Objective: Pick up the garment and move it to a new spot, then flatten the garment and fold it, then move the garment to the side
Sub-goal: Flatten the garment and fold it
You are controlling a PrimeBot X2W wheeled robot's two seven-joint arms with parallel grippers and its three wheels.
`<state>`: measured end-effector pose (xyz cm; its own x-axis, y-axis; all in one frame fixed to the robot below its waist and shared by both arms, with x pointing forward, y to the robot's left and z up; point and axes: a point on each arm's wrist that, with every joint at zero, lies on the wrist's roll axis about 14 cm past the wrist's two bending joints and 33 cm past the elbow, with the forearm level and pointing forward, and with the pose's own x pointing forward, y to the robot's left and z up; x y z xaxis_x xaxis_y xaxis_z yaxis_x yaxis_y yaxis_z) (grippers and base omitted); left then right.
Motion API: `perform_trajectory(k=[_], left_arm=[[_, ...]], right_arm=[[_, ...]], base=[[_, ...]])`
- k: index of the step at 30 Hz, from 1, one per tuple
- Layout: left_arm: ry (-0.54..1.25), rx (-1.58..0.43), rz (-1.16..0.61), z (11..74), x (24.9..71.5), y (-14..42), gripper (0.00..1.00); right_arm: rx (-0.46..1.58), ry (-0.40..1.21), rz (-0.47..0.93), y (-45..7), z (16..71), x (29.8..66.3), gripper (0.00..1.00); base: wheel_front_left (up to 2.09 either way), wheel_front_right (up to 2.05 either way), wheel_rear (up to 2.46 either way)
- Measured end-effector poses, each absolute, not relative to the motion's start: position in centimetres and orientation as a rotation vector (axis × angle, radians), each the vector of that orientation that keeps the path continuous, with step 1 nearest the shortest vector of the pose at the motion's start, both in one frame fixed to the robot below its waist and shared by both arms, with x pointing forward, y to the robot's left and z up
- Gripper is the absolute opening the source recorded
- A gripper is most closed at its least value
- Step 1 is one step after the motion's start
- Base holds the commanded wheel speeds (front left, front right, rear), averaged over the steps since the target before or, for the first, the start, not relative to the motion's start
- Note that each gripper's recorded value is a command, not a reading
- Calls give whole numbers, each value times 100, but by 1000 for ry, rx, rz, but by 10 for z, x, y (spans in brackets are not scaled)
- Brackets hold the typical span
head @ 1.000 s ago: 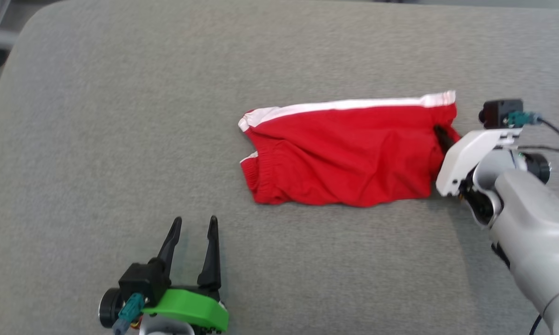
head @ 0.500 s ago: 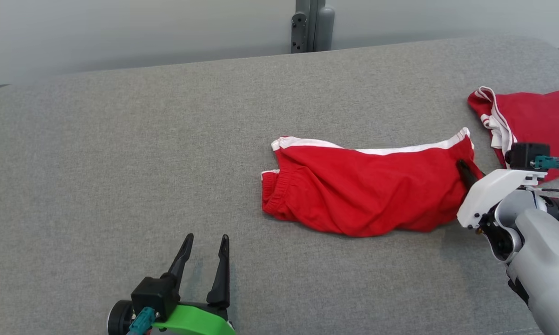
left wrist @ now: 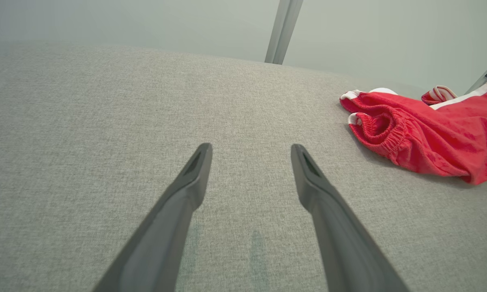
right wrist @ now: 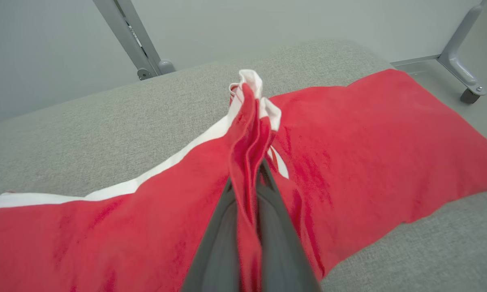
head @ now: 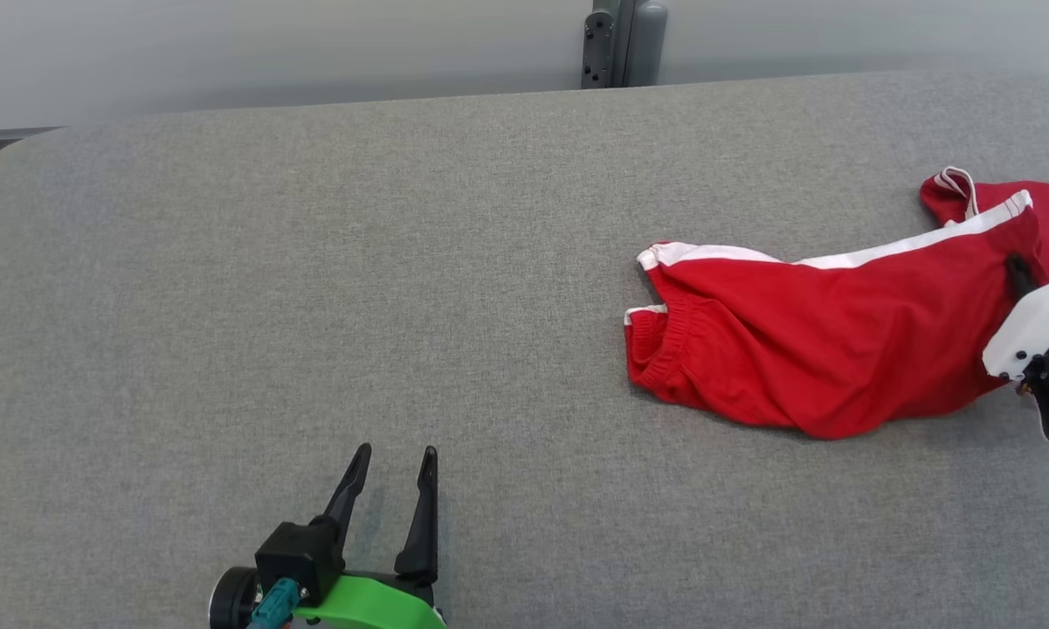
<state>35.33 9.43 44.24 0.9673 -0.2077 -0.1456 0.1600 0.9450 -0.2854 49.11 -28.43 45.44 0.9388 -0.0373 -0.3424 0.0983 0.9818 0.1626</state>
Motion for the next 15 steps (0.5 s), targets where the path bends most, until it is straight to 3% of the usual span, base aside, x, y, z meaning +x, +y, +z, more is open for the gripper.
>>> perform_trajectory(k=[4,8,12,15], left_arm=[[174,-294,-182,444,351,93,100],[171,-312,-179,444,348,90,100],[180,-317,-185,442,346,87,100],[178,-322,-189,443,346,85,100]], right_arm=[[152,328,17,-254,467,502,0],[152,309,216,-170,479,507,0],[166,357,419,-74,470,487,0],[134,412,502,-34,451,467,0]], base=[[0,0,0],[0,0,0],[0,0,0],[0,0,0]])
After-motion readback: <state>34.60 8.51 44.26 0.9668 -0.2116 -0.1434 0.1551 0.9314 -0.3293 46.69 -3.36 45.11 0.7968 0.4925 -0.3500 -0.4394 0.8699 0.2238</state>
